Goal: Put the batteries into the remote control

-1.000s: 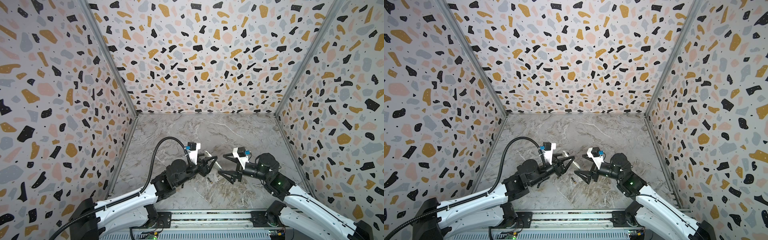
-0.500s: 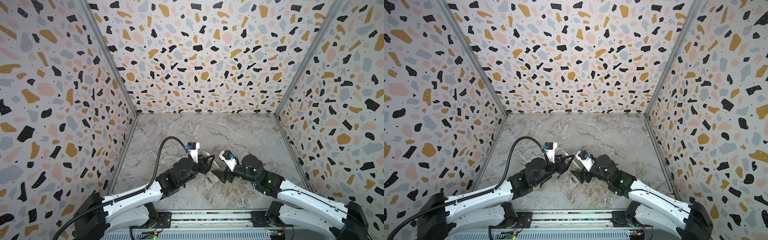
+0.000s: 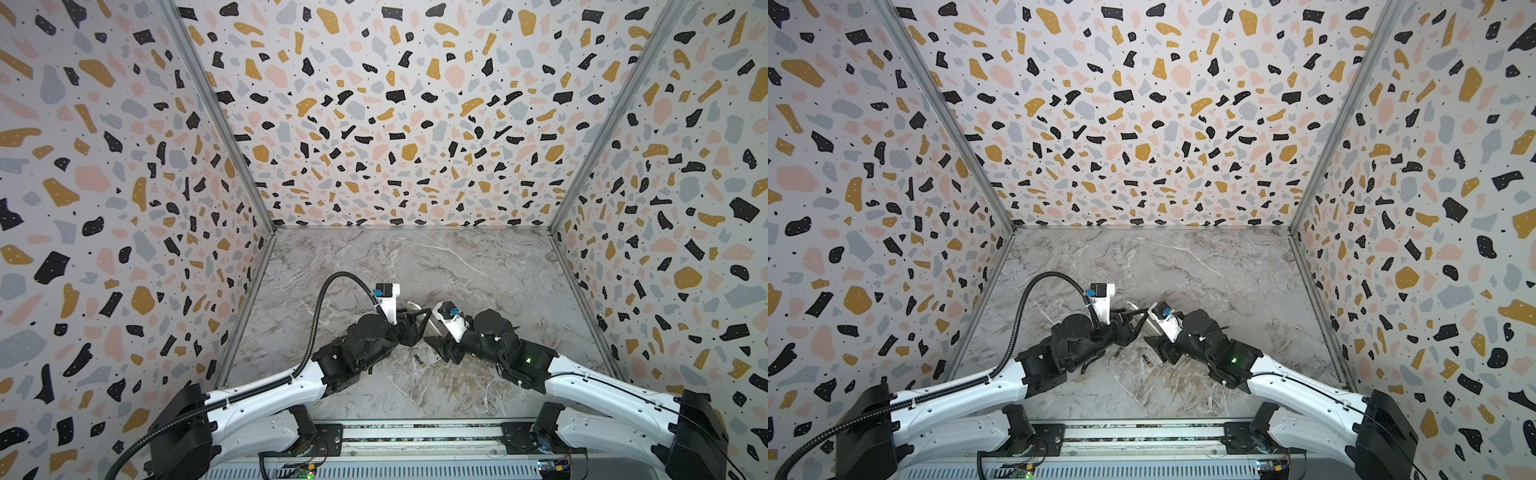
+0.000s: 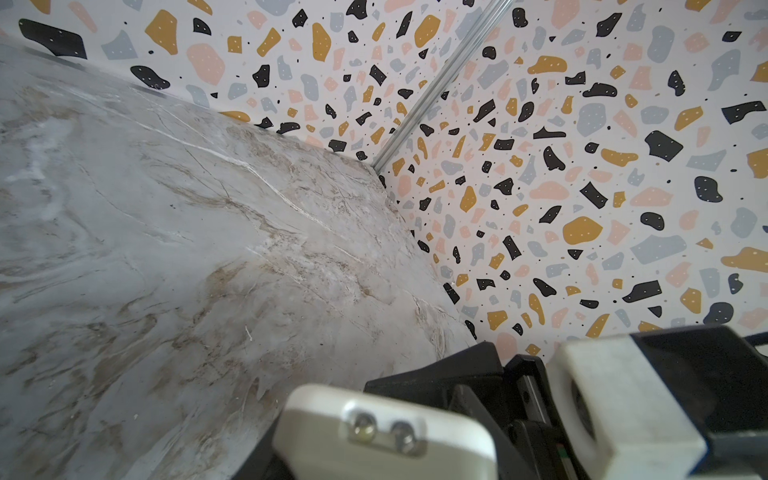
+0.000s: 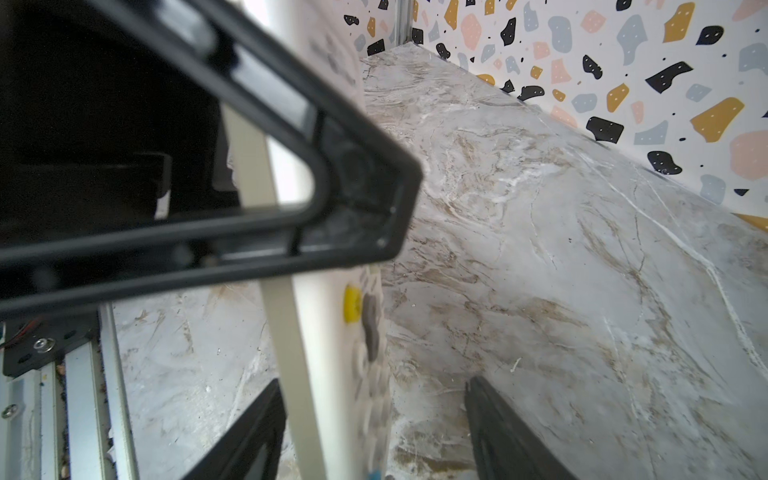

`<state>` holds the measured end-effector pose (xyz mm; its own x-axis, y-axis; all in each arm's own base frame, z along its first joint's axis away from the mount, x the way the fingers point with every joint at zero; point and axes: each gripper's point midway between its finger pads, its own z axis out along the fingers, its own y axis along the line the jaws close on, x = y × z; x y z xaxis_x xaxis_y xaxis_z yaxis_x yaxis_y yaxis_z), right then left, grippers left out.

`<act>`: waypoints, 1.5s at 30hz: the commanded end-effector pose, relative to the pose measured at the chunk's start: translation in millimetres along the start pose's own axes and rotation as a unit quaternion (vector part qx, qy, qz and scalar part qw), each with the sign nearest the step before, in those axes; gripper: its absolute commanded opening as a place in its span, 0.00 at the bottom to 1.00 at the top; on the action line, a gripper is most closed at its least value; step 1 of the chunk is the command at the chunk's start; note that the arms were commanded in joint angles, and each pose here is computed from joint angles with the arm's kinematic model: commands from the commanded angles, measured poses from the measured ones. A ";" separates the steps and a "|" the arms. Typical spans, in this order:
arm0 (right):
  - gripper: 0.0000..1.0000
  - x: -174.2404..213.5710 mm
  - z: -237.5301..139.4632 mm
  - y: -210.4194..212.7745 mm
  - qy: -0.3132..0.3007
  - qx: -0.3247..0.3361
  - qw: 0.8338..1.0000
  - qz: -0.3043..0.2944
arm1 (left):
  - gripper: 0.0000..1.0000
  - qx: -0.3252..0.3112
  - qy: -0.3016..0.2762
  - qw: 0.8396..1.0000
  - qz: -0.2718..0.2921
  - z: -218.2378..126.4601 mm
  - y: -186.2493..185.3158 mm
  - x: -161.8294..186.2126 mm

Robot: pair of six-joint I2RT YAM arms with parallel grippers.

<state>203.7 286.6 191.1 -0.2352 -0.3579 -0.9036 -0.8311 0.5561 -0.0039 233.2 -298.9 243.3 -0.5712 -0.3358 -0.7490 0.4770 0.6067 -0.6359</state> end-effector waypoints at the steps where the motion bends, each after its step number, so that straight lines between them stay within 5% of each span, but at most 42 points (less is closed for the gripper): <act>1: 0.61 -20.5 -3.1 -3.0 -0.027 0.012 1.000 -0.006 | 0.00 0.038 -0.031 0.999 -0.013 -1.1 -23.3 -23.4; 8: 0.36 -17.8 -1.4 -1.4 -0.025 0.007 1.000 -0.009 | 0.00 0.041 -0.028 0.999 -0.016 0.1 -23.5 -21.7; 14: 0.24 -16.1 -2.4 -1.0 -0.023 0.006 1.000 -0.010 | 0.01 0.046 -0.026 0.998 -0.017 0.0 -25.0 -20.8; 20: 0.08 -14.3 -5.0 -2.3 -0.021 0.010 1.000 -0.010 | 0.27 0.052 -0.012 0.999 -0.006 0.7 -27.9 -16.6; 23: 0.06 -17.3 -9.0 -0.9 -0.030 0.006 0.999 -0.010 | 0.49 0.054 -0.006 0.998 0.009 -1.6 -31.8 -18.0; 28: 0.05 -18.4 -13.8 0.1 -0.038 -0.013 0.999 0.001 | 0.61 0.047 -0.012 0.998 0.038 -11.0 -33.2 -27.2; 34: 0.04 -27.9 -27.8 1.9 -0.069 -0.076 0.994 0.031 | 0.91 0.091 -0.003 0.990 0.104 -25.0 -53.7 -30.7; 45: 0.04 -60.3 -77.8 54.7 -0.158 -0.254 0.954 -0.003 | 0.99 0.184 -0.016 0.969 0.166 -58.6 -92.1 -41.2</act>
<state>160.1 278.1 251.0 -0.1814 -0.1531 -0.9714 -0.9572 0.2542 0.1387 187.6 -296.0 312.8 -0.3992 -0.1842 -0.8982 0.7667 0.4701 -0.4372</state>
